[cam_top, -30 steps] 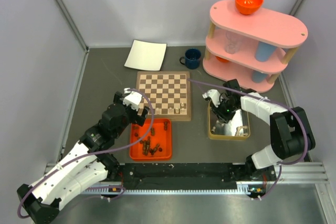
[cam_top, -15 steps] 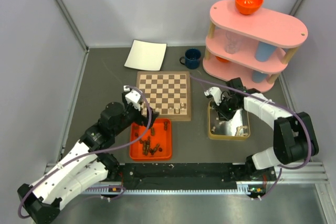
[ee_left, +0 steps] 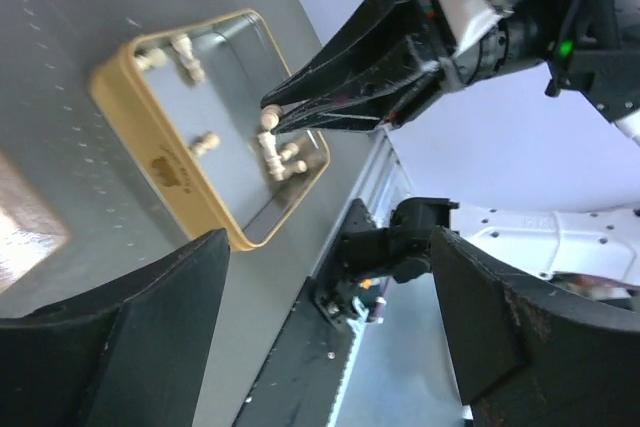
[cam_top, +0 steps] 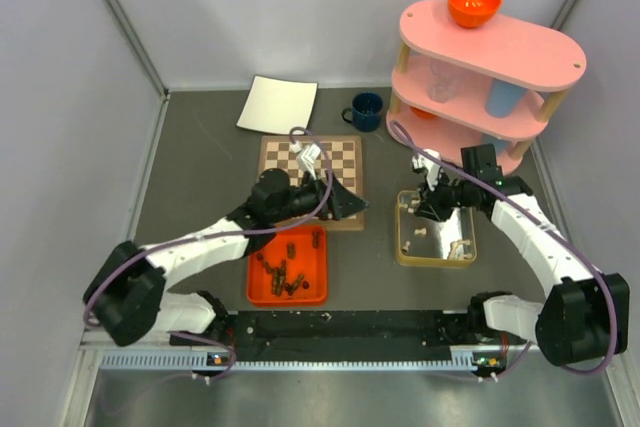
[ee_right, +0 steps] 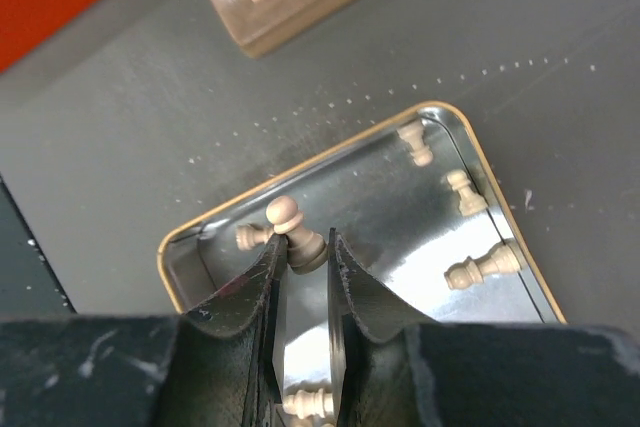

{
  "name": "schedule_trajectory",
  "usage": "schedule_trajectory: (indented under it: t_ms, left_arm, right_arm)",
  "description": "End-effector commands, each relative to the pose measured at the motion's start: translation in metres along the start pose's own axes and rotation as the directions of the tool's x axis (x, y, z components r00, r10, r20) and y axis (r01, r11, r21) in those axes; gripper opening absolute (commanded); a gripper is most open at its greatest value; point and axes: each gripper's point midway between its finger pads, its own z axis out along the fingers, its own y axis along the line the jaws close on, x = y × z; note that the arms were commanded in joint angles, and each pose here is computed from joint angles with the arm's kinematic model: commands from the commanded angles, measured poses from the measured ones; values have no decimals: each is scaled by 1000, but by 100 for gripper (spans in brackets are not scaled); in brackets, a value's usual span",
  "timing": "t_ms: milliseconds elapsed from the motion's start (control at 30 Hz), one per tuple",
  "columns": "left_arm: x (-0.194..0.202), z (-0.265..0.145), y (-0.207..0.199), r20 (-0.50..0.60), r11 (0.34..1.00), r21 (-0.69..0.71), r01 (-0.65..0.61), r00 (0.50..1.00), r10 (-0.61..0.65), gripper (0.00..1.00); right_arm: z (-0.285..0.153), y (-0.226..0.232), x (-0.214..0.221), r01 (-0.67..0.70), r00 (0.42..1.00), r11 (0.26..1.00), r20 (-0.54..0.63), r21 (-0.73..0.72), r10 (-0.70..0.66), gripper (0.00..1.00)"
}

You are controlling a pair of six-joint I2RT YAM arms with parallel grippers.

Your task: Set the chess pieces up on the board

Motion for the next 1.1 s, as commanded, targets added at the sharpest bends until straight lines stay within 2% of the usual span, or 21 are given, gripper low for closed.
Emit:
schedule_trajectory:
  t_ms: [0, 67, 267, 667, 933, 1067]
  left_arm:
    - [-20, 31, -51, -7, 972, 199, 129, 991, -130, 84]
    - [-8, 48, -41, -59, 963, 184, 195, 981, -187, 80]
    - [8, 84, -34, -116, 952, 177, 248, 966, -230, 69]
    - [31, 108, -10, -165, 986, 17, 169, 973, -164, 57]
    - [38, 110, -5, -181, 989, -10, 145, 973, -144, 49]
    - [37, 112, -8, -187, 990, 3, 143, 972, -140, 41]
  right_arm:
    - [-10, 19, -26, 53, 990, 996, 133, -79, -42, 5]
    - [-13, 23, -30, 62, 987, 994, 152, -87, -48, 6]
    - [-15, 34, -38, 72, 980, 988, 194, -136, -45, 6]
    - [-18, 40, -44, 74, 975, 983, 220, -166, -37, 6]
    - [-18, 42, -45, 77, 973, 982, 227, -172, -37, 6]
    - [-18, 41, -44, 74, 974, 982, 224, -171, -34, 6]
